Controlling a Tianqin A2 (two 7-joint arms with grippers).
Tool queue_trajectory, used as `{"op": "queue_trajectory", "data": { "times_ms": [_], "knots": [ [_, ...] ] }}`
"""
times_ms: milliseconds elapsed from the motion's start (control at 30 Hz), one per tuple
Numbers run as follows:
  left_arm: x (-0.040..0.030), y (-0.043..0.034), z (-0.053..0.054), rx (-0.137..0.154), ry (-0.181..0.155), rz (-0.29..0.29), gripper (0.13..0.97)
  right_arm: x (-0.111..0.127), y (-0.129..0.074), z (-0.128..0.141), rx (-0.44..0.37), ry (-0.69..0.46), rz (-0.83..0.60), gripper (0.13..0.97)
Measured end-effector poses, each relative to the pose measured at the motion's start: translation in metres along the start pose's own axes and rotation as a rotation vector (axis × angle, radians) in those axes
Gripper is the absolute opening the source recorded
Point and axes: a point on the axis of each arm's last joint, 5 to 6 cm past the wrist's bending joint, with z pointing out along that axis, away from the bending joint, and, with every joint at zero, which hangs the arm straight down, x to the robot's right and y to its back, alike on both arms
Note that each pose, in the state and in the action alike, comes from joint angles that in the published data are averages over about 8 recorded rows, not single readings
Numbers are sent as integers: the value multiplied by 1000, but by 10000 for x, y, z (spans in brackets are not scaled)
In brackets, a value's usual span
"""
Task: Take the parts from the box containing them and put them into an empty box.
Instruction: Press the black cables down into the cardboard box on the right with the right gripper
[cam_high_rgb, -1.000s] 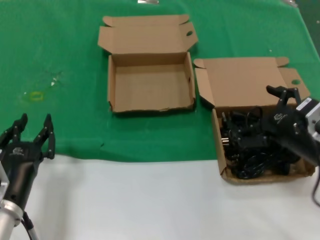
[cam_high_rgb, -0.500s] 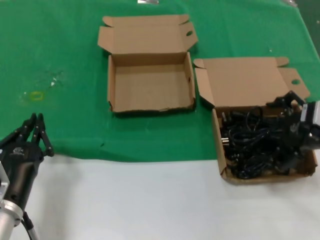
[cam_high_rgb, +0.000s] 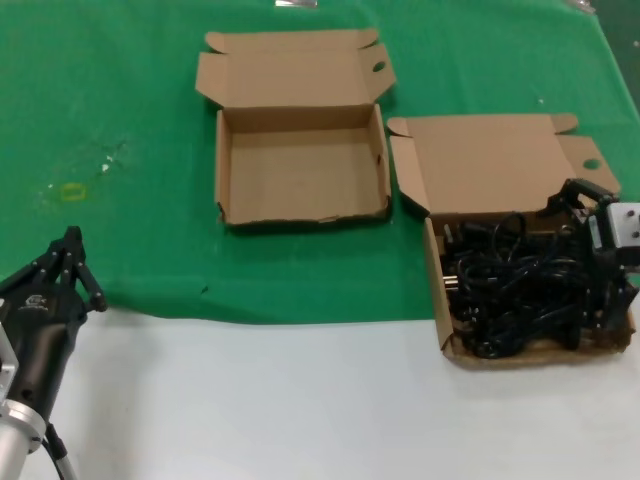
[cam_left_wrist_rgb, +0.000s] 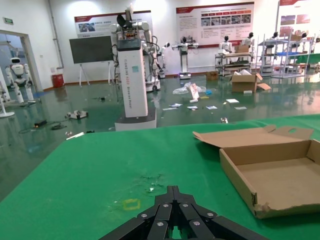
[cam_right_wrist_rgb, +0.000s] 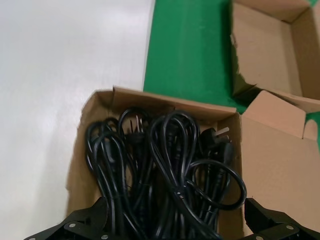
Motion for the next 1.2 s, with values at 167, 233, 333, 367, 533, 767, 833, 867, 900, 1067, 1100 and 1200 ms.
{"op": "queue_trajectory", "data": {
  "times_ms": [167,233,333,367,533,767,833,867,900,1067,1100,1200],
  "knots": [
    [0,0,0,0,0,0,144,144,-32,125,-23,-10,-62,966],
    [0,0,0,0,0,0,144,183,-51,170,-24,-11,-75,966],
    [0,0,0,0,0,0,144,229,-81,226,-21,-11,-88,964],
    [0,0,0,0,0,0,144,242,-91,242,-19,-10,-92,963],
    [0,0,0,0,0,0,144,285,-125,295,-13,-6,-100,958],
    [0,0,0,0,0,0,144,300,-124,319,-16,-2,-98,911],
    [0,0,0,0,0,0,144,294,-118,318,-18,-4,-97,893],
    [0,0,0,0,0,0,144,290,-114,317,-19,-4,-96,883],
    [0,0,0,0,0,0,144,285,-111,315,-20,-5,-94,883],
    [0,0,0,0,0,0,144,261,-92,296,-26,-10,-89,793],
    [0,0,0,0,0,0,144,257,-88,293,-28,-12,-88,775],
    [0,0,0,0,0,0,144,241,-74,285,-34,-16,-84,739]
  ]
}}
